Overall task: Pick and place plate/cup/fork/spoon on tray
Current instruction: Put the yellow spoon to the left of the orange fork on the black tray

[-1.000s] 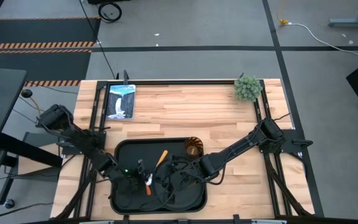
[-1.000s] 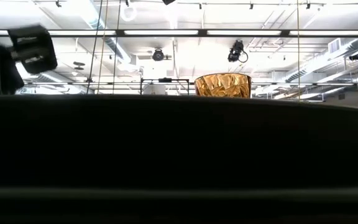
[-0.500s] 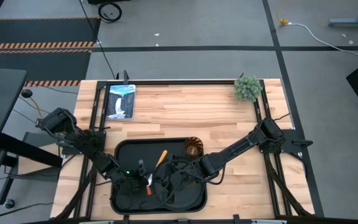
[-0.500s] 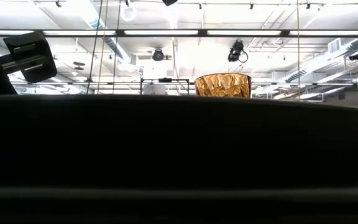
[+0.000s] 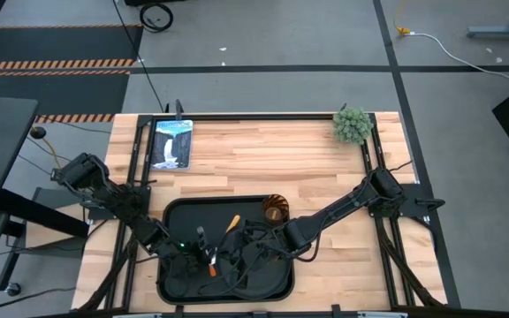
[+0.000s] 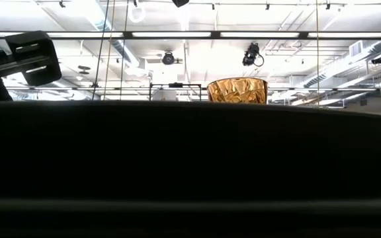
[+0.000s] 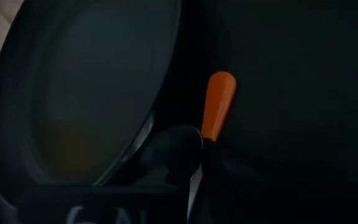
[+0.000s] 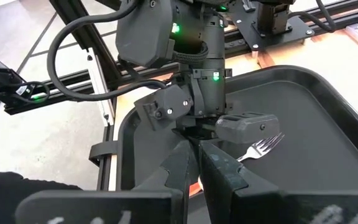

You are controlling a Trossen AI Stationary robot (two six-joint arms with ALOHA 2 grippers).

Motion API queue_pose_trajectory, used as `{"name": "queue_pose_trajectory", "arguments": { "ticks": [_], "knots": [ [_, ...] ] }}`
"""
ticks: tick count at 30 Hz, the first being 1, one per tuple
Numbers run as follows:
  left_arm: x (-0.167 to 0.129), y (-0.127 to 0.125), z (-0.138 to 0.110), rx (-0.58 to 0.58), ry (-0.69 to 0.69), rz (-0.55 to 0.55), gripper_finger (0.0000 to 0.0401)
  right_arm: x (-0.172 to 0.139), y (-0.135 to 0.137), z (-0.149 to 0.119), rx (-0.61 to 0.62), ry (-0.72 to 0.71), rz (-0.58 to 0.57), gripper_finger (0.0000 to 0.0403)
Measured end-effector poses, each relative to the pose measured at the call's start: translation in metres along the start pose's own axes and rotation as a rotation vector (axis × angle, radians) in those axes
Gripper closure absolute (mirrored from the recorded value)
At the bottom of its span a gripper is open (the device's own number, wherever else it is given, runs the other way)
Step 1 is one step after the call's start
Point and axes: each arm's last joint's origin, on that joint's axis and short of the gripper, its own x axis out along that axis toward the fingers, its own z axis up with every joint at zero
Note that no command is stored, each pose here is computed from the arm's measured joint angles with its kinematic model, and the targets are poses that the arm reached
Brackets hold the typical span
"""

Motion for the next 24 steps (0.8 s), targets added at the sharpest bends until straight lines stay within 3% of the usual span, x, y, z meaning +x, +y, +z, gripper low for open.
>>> {"name": "queue_pose_trajectory", "arguments": {
  "ticks": [12, 24],
  "knots": [
    [-0.004, 0.002, 0.002, -0.014, -0.012, 0.009, 0.0387, 0.0, 0.0, 0.0, -0.006, 0.0, 0.0, 0.036],
    [-0.035, 0.019, 0.005, -0.09, 0.001, 0.073, 0.039, 0.0, 0.0, 0.0, -0.054, 0.001, 0.0, 0.036]
  ]
}}
